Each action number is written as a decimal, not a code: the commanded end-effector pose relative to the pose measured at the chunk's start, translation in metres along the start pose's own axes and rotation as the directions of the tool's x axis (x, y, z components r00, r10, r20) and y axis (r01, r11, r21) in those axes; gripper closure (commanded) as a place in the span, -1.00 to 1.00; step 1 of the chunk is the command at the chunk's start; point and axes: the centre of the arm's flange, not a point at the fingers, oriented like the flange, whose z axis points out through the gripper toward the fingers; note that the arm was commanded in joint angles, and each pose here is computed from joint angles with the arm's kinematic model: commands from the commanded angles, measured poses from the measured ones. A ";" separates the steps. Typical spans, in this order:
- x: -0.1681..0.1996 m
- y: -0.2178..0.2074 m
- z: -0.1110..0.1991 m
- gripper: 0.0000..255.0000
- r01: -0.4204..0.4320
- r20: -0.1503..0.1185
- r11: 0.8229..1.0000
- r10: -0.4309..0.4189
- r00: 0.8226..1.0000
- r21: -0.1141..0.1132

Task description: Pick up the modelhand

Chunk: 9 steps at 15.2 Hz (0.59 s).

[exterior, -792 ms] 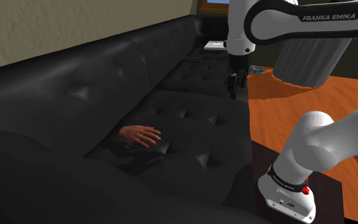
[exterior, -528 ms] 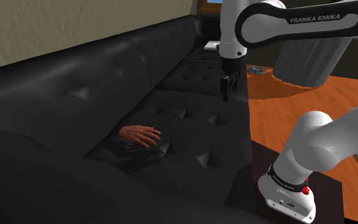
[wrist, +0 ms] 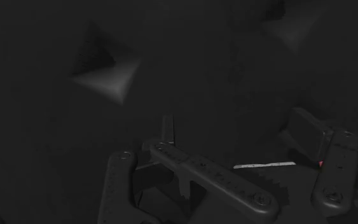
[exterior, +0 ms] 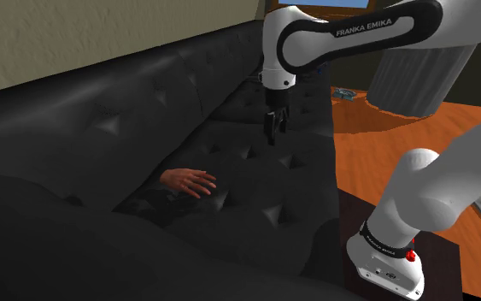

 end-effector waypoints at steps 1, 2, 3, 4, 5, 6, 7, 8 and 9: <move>0.020 -0.011 0.009 -1.00 0.027 -0.004 0.999 -0.027 1.000 0.033; 0.030 -0.016 0.012 -1.00 0.041 -0.006 0.998 -0.040 0.999 0.048; 0.041 -0.021 0.016 -1.00 0.054 -0.008 0.997 -0.054 0.999 0.064; 0.051 -0.027 0.019 -1.00 0.068 -0.010 0.995 -0.067 0.998 0.079; 0.061 -0.032 0.022 -1.00 0.081 -0.012 0.992 -0.080 0.997 0.095; 0.071 -0.038 0.026 -1.00 0.095 -0.015 0.989 -0.094 0.995 0.110; 0.081 -0.043 0.029 -1.00 0.108 -0.017 0.986 -0.107 0.994 0.125; 0.091 -0.049 0.032 -1.00 0.122 -0.020 0.983 -0.120 0.993 0.140; 0.101 -0.056 0.035 -1.00 0.135 -0.024 0.979 -0.133 0.991 0.156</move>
